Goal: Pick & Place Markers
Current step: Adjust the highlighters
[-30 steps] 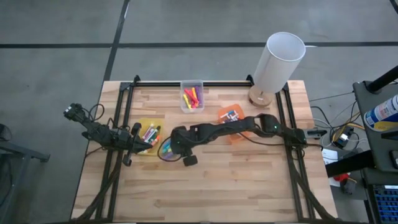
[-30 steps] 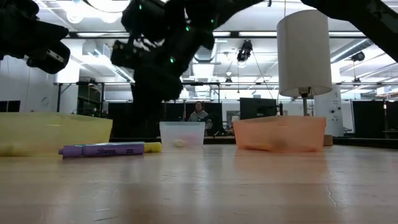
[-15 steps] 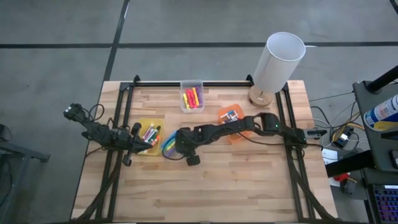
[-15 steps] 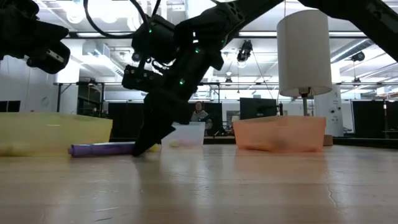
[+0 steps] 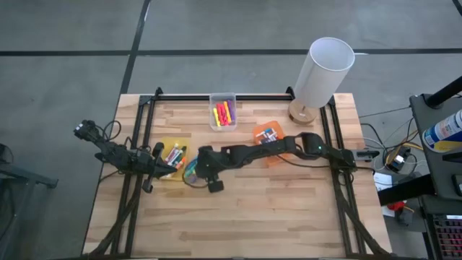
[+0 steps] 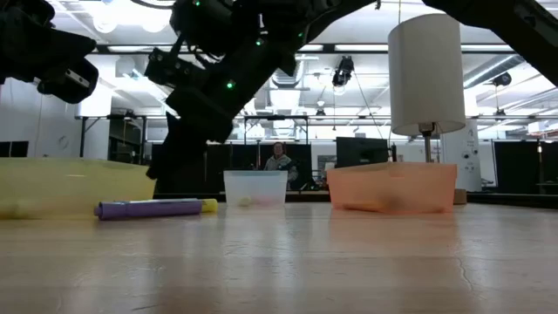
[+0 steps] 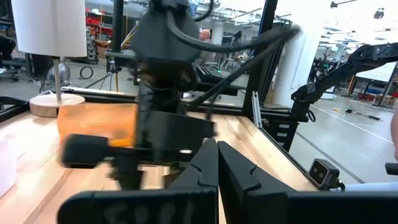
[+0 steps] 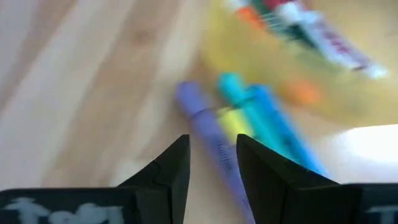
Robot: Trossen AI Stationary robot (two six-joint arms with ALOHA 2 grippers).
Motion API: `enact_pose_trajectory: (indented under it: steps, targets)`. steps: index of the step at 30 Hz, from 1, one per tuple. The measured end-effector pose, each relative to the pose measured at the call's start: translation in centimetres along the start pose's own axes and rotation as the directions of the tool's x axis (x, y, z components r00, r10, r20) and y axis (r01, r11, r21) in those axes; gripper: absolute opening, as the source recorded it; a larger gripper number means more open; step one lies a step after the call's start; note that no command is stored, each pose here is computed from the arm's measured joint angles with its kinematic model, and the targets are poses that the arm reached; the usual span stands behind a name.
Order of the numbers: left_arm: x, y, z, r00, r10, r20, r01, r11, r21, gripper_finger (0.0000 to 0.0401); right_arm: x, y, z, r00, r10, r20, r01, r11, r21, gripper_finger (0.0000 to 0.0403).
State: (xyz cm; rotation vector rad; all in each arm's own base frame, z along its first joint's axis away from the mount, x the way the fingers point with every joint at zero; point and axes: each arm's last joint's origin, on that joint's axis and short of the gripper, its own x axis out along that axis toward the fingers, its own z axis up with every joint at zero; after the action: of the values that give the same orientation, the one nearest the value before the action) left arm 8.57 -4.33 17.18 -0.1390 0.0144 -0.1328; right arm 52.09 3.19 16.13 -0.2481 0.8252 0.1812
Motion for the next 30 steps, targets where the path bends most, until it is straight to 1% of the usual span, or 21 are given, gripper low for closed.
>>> enact_pose_trajectory:
  steps: [5,8,11,14,19,26,30]
  targets:
    - [0.0,0.0,0.0,1.0,0.0,0.0,0.0,1.0,0.0,0.0,0.3,-1.2,0.1,0.998,-0.036,0.05,0.035,0.999,0.019,0.0127]
    - [0.0,0.0,0.0,1.0,0.0,0.0,0.0,1.0,0.0,0.0,0.4,-2.1,0.0,0.991,-0.122,0.059,0.116,0.988,0.098,0.0124]
    - [0.0,0.0,0.0,1.0,0.0,0.0,0.0,1.0,0.0,0.0,0.5,-3.3,-0.5,0.983,-0.179,0.043,0.17,0.973,0.154,0.0114]
    - [0.0,0.0,0.0,1.0,0.0,-0.001,0.0,1.0,0.0,0.0,0.4,-4.1,-0.8,0.968,-0.253,0.009,0.242,0.937,0.251,0.009]
    - [0.0,0.0,0.0,1.0,0.0,-0.001,0.0,1.0,0.0,0.0,0.3,-5.2,-1.2,0.968,-0.25,0.009,0.231,0.906,0.355,0.002]
    - [0.0,0.0,0.0,1.0,0.0,-0.001,0.0,1.0,0.0,0.0,0.2,-6.6,-1.6,0.964,-0.268,0.0,0.232,0.836,0.497,0.0012]
    - [0.0,0.0,0.0,1.0,0.0,-0.001,0.0,1.0,0.0,0.0,0.2,-6.8,-1.7,0.969,-0.247,0.008,0.209,0.834,0.511,0.0012]
